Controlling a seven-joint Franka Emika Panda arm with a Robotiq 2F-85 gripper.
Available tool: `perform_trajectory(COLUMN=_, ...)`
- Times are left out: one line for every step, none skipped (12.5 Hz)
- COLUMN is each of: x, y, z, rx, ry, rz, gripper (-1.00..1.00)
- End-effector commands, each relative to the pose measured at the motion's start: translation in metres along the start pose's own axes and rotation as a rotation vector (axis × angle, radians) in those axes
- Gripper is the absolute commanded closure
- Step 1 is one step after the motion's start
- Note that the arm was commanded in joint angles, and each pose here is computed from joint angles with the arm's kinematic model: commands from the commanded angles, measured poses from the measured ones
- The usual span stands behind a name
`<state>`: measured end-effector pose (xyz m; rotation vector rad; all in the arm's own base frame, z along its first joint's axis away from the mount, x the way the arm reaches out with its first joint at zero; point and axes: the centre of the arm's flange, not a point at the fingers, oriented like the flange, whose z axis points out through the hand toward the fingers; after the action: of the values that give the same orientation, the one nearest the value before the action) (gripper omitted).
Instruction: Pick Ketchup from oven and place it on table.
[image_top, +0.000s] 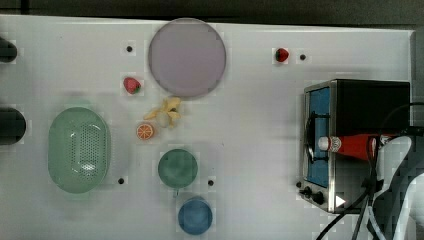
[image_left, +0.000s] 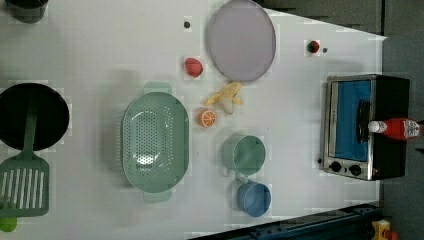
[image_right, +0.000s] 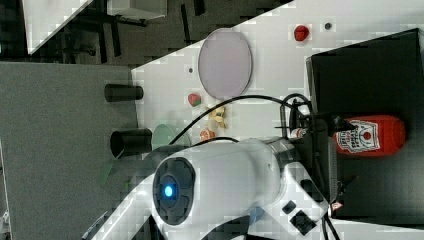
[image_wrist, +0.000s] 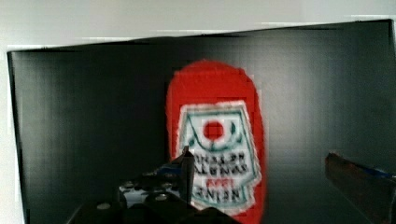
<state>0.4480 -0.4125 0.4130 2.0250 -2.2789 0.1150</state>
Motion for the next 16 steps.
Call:
perform_trajectory(x=0.002, y=-0.019, z=0.002, rx=0.048, ry=0.007, rz=-0.082, gripper=-1.00)
perform_trajectory(x=0.002, y=-0.019, z=0.024, rx=0.022, ry=-0.017, rz=-0.073, gripper=-1.00)
perform_trajectory(x=0.000, y=-0.022, z=0.030, rx=0.025, ry=-0.024, rz=-0.067, gripper=-1.00)
perform_trajectory(x=0.001, y=-0.022, z=0.038, rx=0.024, ry=-0.033, rz=-0.052, gripper=-1.00)
perform_trajectory(x=0.003, y=-0.021, z=0.045, rx=0.019, ry=-0.039, rz=-0.041, gripper=-1.00)
perform_trajectory(x=0.002, y=-0.022, z=0.046, rx=0.019, ry=-0.039, rz=-0.043, gripper=-1.00)
perform_trajectory(x=0.004, y=-0.021, z=0.045, rx=0.022, ry=-0.035, rz=-0.039, gripper=-0.99)
perform_trajectory(x=0.003, y=-0.021, z=0.047, rx=0.018, ry=-0.038, rz=-0.040, gripper=-0.74)
perform_trajectory(x=0.004, y=-0.022, z=0.047, rx=0.019, ry=-0.035, rz=-0.041, gripper=-0.26)
perform_trajectory(x=0.004, y=-0.023, z=0.044, rx=0.023, ry=-0.033, rz=-0.042, gripper=-0.26)
perform_trajectory(x=0.000, y=-0.032, z=0.024, rx=0.052, ry=-0.027, rz=-0.057, gripper=-0.26)
perform_trajectory(x=-0.005, y=-0.040, z=-0.004, rx=0.083, ry=-0.029, rz=-0.074, gripper=-0.26)
perform_trajectory(x=-0.014, y=-0.046, z=-0.045, rx=0.108, ry=-0.051, rz=-0.100, gripper=-0.26)
perform_trajectory(x=-0.030, y=-0.045, z=-0.084, rx=0.096, ry=-0.107, rz=-0.136, gripper=-0.26)
perform_trajectory(x=-0.047, y=-0.043, z=-0.103, rx=0.069, ry=-0.153, rz=-0.171, gripper=-0.26)
perform_trajectory(x=-0.076, y=-0.046, z=-0.123, rx=0.047, ry=-0.195, rz=-0.233, gripper=-0.26)
